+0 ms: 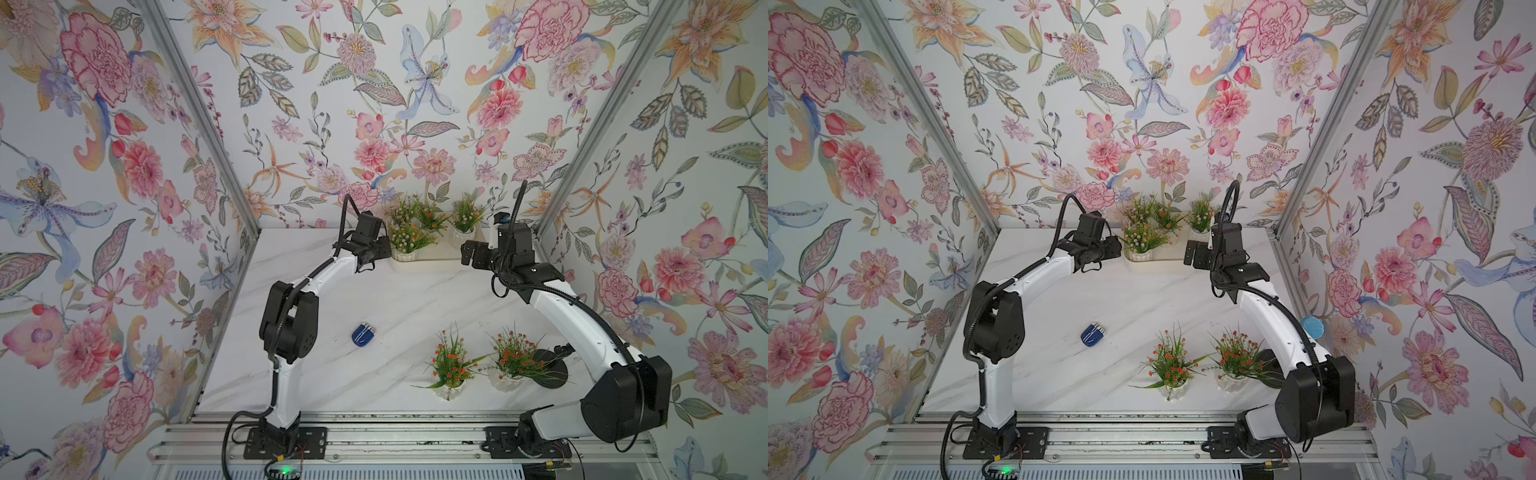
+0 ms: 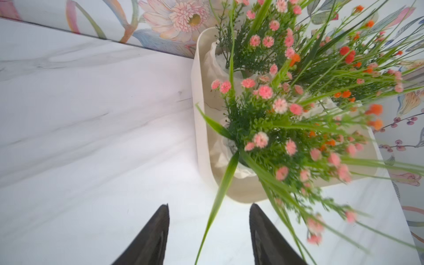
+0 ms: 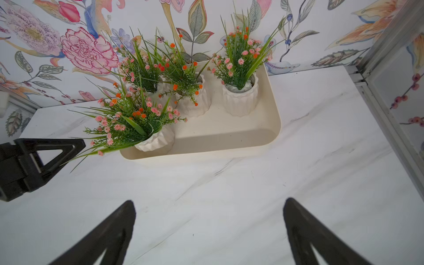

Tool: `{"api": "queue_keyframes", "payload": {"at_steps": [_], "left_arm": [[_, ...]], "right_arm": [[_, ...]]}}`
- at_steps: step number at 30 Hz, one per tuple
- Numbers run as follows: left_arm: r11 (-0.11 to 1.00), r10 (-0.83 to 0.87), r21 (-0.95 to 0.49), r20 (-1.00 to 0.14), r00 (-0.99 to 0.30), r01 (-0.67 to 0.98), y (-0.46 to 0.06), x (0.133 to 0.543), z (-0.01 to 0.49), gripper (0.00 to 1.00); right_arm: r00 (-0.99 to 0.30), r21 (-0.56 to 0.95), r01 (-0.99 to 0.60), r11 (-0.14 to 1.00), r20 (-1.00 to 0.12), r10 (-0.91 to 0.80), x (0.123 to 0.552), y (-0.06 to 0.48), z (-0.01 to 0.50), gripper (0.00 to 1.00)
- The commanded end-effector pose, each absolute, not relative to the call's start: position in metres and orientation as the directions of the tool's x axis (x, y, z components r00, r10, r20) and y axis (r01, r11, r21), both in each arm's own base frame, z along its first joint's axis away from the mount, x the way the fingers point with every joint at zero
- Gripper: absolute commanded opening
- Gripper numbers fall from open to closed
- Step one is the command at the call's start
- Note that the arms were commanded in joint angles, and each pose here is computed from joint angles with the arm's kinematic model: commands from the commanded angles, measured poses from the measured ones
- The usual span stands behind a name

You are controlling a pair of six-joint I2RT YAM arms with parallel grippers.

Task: Put the potted gypsophila into the storage box
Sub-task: Place the baby's breath potted plant at the storage box.

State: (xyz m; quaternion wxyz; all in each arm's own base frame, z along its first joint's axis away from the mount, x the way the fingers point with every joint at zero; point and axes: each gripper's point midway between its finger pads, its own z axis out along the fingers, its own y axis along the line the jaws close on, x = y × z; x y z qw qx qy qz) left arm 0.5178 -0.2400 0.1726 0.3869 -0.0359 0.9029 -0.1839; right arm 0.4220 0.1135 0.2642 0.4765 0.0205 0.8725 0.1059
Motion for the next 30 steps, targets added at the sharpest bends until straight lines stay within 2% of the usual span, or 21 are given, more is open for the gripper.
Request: {"api": "queue_keyframes", "payload": {"at_steps": [1,5,11,16,22,27,30], "left_arm": [[0.914,-0.279,-0.398,-0.752,-0.597,0.075,-0.223,0.499,0.213,0.61],[0.927,-0.241,-0.369,-0.727,-0.643,0.069,-0.221,0.455,0.198,0.63],[0.939,-0.053,-0.289,-0.659,-0.75,0.188,-0.255,0.364,0.164,0.66],[0.901,0.056,-0.317,-0.594,-0.802,0.297,-0.283,0.28,0.143,0.66],[0.845,0.126,-0.385,-0.53,-0.839,0.37,-0.314,0.197,0.129,0.67],[0.826,0.168,-0.4,-0.498,-0.851,0.397,-0.336,0.163,0.119,0.67],[0.84,0.245,-0.333,-0.473,-0.847,0.429,-0.342,0.152,0.107,0.67]], "right_arm": [[-0.552,0.22,-0.061,0.974,-0.82,0.151,0.401,0.112,0.264,1.0],[-0.571,0.22,-0.079,0.972,-0.809,0.137,0.376,0.115,0.257,1.0],[-0.577,0.199,-0.133,0.971,-0.812,0.088,0.333,0.127,0.255,1.0],[-0.566,0.209,-0.16,0.965,-0.82,0.083,0.298,0.132,0.253,1.0],[-0.572,0.241,-0.167,0.956,-0.814,0.105,0.268,0.133,0.243,1.0],[-0.574,0.236,-0.148,0.96,-0.811,0.111,0.247,0.125,0.24,1.0],[-0.564,0.242,-0.155,0.958,-0.818,0.115,0.233,0.122,0.245,1.0]]}}
